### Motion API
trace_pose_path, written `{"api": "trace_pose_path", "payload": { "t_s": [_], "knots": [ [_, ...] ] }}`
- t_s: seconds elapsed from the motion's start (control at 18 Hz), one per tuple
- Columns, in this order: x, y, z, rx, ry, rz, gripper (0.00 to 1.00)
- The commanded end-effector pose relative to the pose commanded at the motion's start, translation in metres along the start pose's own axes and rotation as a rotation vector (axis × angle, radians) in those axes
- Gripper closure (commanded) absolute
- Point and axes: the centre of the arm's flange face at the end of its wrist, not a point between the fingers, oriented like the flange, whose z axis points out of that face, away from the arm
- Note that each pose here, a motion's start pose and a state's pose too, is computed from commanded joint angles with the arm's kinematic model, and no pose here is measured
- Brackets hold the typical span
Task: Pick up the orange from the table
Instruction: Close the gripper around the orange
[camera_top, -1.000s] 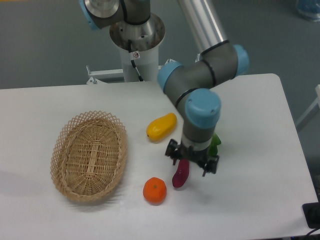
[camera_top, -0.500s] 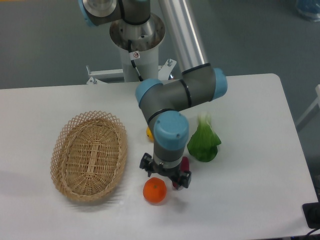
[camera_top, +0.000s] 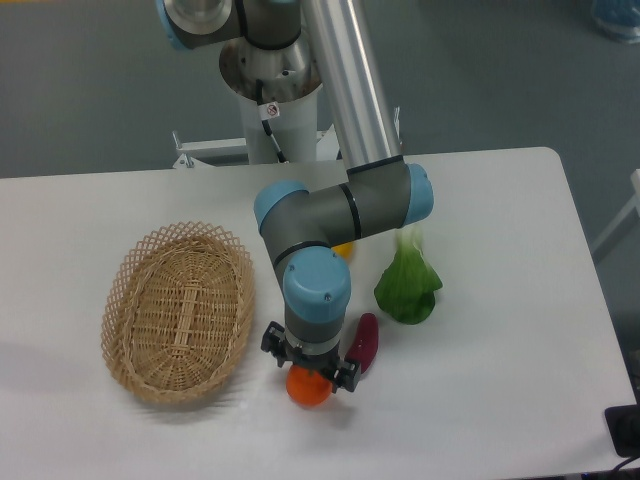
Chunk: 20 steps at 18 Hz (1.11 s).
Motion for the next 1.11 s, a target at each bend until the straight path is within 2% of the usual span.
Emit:
{"api": "trace_pose_path", "payload": {
  "t_s": [0.39,0.44,0.5,0.61,0.89,1.11],
  "knots": [
    [0.003,-0.002,0.008,-0.004,0.003,0.012,0.00],
    [0.003,-0.002,0.007,-0.004,0.003,0.012,0.06],
    [0.003,-0.002,0.008,-0.006,0.004,0.009,0.24],
    [0.003,-0.002,0.007,-0.004,0.003,0.009,0.30],
    [-0.009,-0.013,-0.029,0.039,-0.043,0.007,0.32],
    [-0.021,-0.005,-0.057,0.066,-0.072,-0.003,0.32]
  ]
}}
